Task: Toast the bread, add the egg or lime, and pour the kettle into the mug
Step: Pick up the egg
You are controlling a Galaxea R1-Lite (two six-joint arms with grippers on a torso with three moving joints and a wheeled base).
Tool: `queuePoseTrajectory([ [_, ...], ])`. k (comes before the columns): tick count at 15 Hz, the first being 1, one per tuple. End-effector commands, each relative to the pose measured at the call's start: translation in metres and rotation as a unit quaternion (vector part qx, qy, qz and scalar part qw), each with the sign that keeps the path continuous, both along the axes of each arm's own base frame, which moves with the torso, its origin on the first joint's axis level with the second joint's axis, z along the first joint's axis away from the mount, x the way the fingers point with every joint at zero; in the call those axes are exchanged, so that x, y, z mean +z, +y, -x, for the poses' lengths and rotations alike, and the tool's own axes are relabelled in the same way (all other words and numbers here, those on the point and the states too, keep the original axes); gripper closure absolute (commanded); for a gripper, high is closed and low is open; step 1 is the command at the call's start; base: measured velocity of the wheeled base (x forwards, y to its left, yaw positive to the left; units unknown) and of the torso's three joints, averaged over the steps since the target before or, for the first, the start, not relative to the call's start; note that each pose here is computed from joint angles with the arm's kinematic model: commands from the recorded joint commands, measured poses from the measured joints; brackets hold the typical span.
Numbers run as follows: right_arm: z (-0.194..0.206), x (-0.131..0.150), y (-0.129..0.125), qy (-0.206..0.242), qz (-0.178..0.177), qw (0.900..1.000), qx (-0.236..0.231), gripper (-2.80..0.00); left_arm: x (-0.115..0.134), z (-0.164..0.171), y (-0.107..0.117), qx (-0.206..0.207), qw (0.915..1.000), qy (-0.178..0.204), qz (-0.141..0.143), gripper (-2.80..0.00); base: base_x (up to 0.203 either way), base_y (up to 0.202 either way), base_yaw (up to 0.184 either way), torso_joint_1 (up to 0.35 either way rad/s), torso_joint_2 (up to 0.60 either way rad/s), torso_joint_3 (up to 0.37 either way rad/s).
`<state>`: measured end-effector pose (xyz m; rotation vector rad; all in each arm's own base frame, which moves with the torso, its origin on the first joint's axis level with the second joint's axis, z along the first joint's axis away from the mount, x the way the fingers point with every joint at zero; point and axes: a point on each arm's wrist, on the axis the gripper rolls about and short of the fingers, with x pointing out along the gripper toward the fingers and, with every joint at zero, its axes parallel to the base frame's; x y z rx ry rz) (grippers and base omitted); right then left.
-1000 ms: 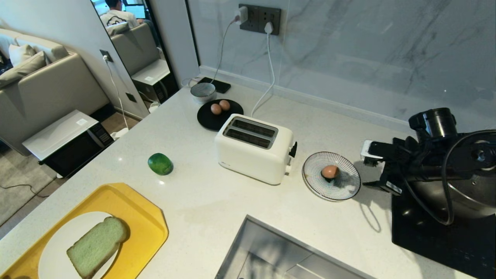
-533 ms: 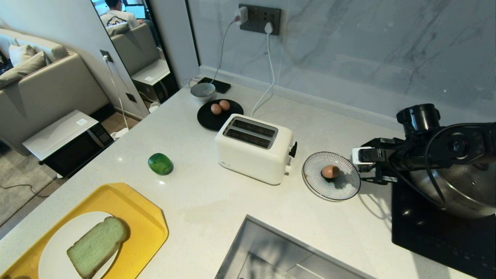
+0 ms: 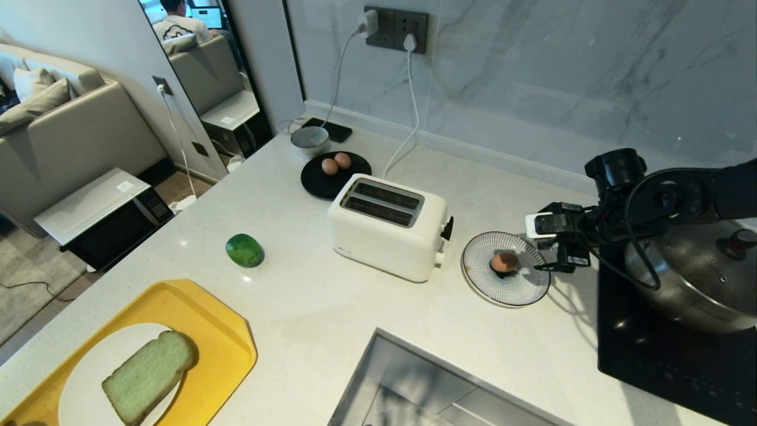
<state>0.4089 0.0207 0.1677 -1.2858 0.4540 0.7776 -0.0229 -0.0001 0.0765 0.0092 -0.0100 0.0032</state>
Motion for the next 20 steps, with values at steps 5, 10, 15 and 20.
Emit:
queuePoseTrajectory([
  [5, -0.012, 0.001, 0.004, 0.123, -0.018, 0.992, 0.026, -2.80, 0.000, 0.000, 0.000, 0.000, 1.0000, 0.000, 0.000, 0.00, 0.000, 0.000, 0.000, 0.000, 0.00, 0.000],
  [10, -0.025, -0.013, 0.016, 0.128, -0.002, 0.991, 0.032, -2.80, 0.000, 0.000, 0.000, 0.000, 1.0000, 0.000, 0.000, 0.00, 0.000, 0.000, 0.000, 0.000, 0.00, 0.000],
  [15, -0.037, -0.025, 0.020, 0.119, 0.011, 0.993, 0.028, -2.80, 0.000, 0.000, 0.000, 0.001, 1.0000, 0.000, 0.000, 0.00, 0.000, 0.000, 0.000, 0.000, 0.00, 0.000],
  [20, -0.041, -0.029, 0.023, 0.112, 0.009, 0.993, 0.031, -2.80, 0.000, 0.000, 0.000, 0.001, 1.0000, 0.000, 0.000, 0.00, 0.000, 0.000, 0.000, 0.000, 0.00, 0.000],
])
